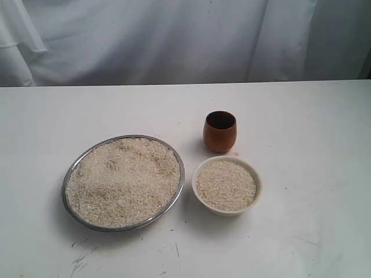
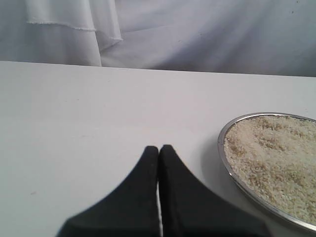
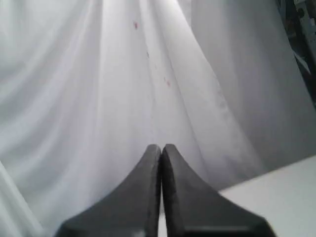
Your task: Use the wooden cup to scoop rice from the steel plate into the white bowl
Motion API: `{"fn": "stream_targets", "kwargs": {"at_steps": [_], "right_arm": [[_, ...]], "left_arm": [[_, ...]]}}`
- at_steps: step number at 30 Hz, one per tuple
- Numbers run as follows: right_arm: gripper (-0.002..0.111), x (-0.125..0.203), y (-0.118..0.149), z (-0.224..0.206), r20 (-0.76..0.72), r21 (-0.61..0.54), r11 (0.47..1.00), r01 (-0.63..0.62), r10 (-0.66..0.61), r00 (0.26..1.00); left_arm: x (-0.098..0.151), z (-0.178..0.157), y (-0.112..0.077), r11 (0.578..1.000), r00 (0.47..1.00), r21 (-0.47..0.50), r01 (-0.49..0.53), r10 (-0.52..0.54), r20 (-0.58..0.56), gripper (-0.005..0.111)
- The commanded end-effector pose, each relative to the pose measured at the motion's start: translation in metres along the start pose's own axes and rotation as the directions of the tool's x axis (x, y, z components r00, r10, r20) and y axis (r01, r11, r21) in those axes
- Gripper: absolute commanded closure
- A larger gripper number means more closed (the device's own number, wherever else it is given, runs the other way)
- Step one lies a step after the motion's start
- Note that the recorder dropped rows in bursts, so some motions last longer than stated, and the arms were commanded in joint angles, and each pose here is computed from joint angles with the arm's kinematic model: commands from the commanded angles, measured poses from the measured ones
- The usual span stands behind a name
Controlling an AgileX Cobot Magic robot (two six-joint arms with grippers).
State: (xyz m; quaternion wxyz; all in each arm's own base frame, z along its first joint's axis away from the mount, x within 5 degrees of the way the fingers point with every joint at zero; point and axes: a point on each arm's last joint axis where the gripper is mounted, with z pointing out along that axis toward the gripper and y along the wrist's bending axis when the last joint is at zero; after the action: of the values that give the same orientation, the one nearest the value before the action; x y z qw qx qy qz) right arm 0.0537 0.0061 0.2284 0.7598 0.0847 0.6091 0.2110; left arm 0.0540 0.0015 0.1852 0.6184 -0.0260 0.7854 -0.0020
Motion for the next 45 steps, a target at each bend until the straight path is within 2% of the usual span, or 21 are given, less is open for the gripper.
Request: {"fn": "stream_targets", "kwargs": {"at_steps": [1, 7, 10, 13, 14, 15, 17, 18, 19, 21, 24, 26, 29, 34, 40, 42, 45], "right_arm": [[0.108, -0.017, -0.003, -0.002, 0.199, -0.037, 0.948, -0.315, 0.316, 0.928], [0.108, -0.015, -0.003, -0.002, 0.171, -0.037, 0.921, -0.387, 0.388, 0.906], [0.108, -0.021, -0.003, -0.002, 0.233, -0.07, 0.912, -0.405, 0.409, 0.882], [0.108, -0.053, 0.015, 0.018, 0.194, -0.032, 0.982, -0.187, 0.189, 0.963], [0.108, -0.061, 0.021, 0.027, 0.175, -0.031, 0.99, -0.135, 0.139, 0.975], [0.108, -0.071, 0.029, 0.049, 0.129, -0.033, 0.999, -0.031, 0.035, 0.991], [0.108, -0.085, 0.045, 0.086, 0.102, -0.088, 0.985, 0.146, -0.136, 0.985], [0.108, -0.085, 0.052, 0.108, 0.087, -0.143, 0.96, 0.241, -0.231, 0.969], [0.108, -0.083, 0.057, 0.125, 0.087, -0.191, 0.94, 0.282, -0.27, 0.959], [0.108, -0.069, 0.062, 0.166, 0.063, -0.296, 0.916, 0.271, -0.265, 0.962], [0.108, -0.02, 0.059, 0.229, -0.081, -0.434, 0.865, 0.251, -0.315, 0.946], [0.108, 0.005, 0.055, 0.249, -0.146, -0.497, 0.838, 0.226, -0.337, 0.93], [0.108, 0.039, 0.044, 0.273, -0.185, -0.53, 0.812, 0.243, -0.391, 0.902], [0.106, 0.079, 0.033, 0.296, -0.128, -0.602, 0.736, 0.311, -0.473, 0.872], [0.103, 0.1, 0.032, 0.302, -0.084, -0.666, 0.705, 0.243, -0.395, 0.915], [0.103, 0.107, 0.033, 0.298, -0.099, -0.707, 0.665, 0.243, -0.433, 0.896], [0.103, 0.124, 0.028, 0.291, -0.143, -0.771, 0.586, 0.249, -0.541, 0.828]], "left_arm": [[0.001, 0.0, 0.0, 1.0, 1.0, 0.003, -0.001, 0.001, 0.006, 0.107], [0.001, 0.0, 0.0, 1.0, 1.0, 0.003, -0.001, 0.001, 0.006, 0.107], [0.001, 0.0, 0.0, 1.0, 1.0, 0.003, -0.001, 0.001, 0.006, 0.107], [0.001, 0.0, 0.0, 1.0, 1.0, 0.003, -0.001, 0.001, 0.006, 0.107], [0.001, 0.0, 0.0, 1.0, 1.0, 0.003, -0.001, 0.001, 0.006, 0.107], [0.001, 0.0, 0.0, 1.0, 1.0, 0.003, -0.001, 0.001, 0.006, 0.107], [0.001, 0.0, 0.0, 1.0, 1.0, 0.003, -0.001, 0.001, 0.006, 0.107], [0.001, 0.0, 0.0, 1.0, 1.0, 0.003, -0.001, 0.001, 0.006, 0.107], [0.001, 0.0, 0.0, 1.0, 1.0, 0.003, -0.001, 0.001, 0.006, 0.107], [0.001, 0.0, 0.0, 1.0, 1.0, 0.003, -0.001, 0.001, 0.006, 0.107], [0.001, 0.0, 0.0, 1.0, 1.0, 0.003, -0.001, 0.001, 0.006, 0.107], [0.001, 0.0, 0.0, 1.0, 1.0, 0.003, -0.001, 0.001, 0.006, 0.107], [0.001, 0.0, 0.0, 1.0, 1.0, 0.003, -0.001, 0.001, 0.006, 0.107], [0.001, 0.0, 0.0, 1.0, 1.0, 0.003, -0.001, 0.001, 0.006, 0.107], [0.001, 0.0, 0.0, 1.0, 1.0, 0.003, -0.001, 0.001, 0.006, 0.107], [0.001, 0.0, 0.0, 1.0, 1.0, 0.003, -0.001, 0.001, 0.006, 0.107], [0.001, 0.0, 0.0, 1.0, 1.0, 0.003, -0.001, 0.001, 0.006, 0.107]]}}
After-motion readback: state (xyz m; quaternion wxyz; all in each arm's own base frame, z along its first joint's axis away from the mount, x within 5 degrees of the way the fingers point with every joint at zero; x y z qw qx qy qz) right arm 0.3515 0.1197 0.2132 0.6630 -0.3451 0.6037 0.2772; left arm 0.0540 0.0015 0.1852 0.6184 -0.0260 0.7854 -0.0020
